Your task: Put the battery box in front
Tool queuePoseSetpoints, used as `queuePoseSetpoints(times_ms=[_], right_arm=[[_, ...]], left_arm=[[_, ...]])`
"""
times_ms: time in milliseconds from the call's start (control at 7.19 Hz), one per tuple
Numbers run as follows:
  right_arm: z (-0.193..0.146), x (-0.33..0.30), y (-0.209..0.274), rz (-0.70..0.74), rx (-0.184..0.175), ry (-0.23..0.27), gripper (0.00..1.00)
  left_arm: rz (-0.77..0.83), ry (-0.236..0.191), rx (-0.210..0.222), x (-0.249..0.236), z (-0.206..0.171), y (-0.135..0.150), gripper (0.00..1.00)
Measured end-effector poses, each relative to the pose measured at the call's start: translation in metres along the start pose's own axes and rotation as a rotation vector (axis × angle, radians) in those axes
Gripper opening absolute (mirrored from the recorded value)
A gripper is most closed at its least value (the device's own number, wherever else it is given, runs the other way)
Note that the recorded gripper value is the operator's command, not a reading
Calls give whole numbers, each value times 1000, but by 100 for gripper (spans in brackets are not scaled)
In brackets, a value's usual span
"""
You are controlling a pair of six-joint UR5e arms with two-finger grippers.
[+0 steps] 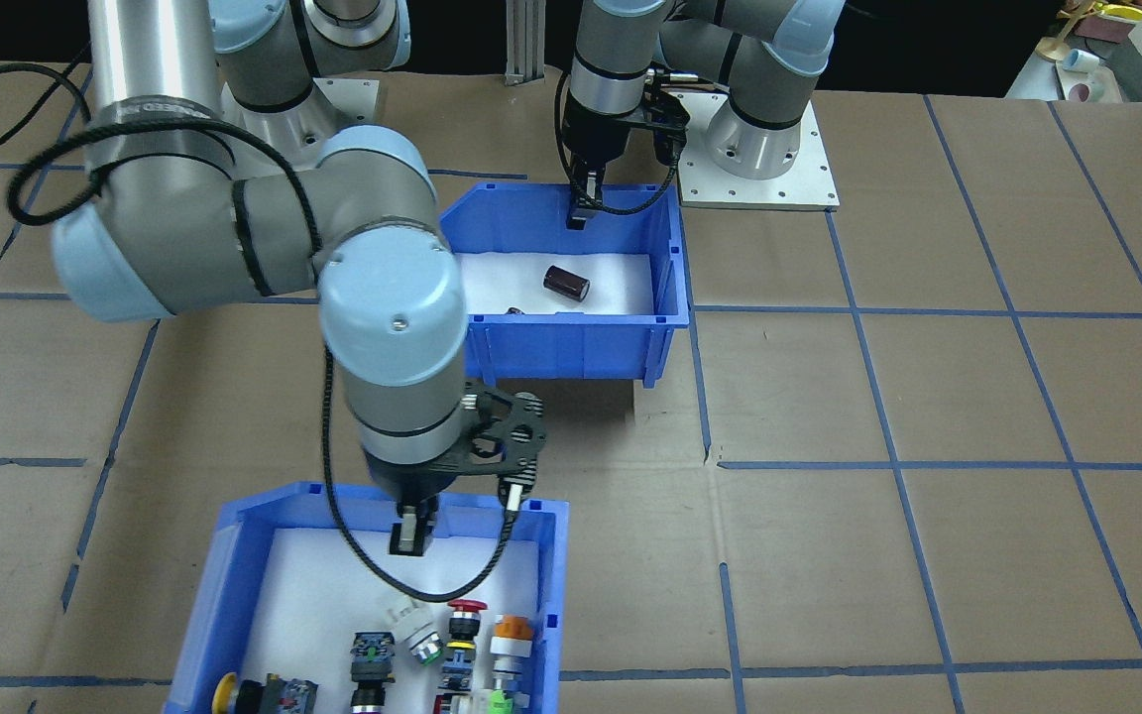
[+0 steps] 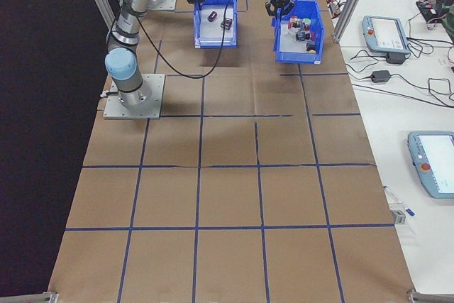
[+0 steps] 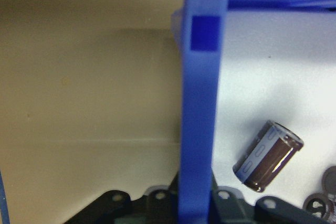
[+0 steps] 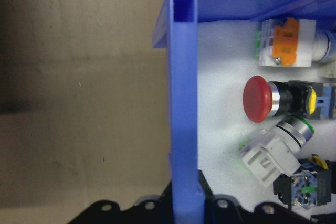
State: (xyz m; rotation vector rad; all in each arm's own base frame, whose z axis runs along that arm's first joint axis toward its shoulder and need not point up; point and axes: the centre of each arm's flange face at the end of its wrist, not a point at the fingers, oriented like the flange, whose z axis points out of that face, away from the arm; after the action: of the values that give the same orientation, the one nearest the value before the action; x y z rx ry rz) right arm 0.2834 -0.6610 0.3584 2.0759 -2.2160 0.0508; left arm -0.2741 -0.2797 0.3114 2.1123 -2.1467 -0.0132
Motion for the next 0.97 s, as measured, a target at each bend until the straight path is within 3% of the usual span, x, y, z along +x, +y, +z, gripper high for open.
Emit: queuePoseSetpoints(times_ms=[417,557,696,974], right_arm=[[-24,27,127,-9,-20,-18,2],[-29,27,162,-22,-24,-22,2],[-33,23,195,-40,-27,-26,2],[-42,10,260,-68,-30,-32,2]], left_arm=[[12,22,6,48,-9,-89,0],[-12,26,-11,68,-10,-114,0],[-30,27,-32,92,-10,-130,0],[-27,22,-50,156,-7,-135,0]])
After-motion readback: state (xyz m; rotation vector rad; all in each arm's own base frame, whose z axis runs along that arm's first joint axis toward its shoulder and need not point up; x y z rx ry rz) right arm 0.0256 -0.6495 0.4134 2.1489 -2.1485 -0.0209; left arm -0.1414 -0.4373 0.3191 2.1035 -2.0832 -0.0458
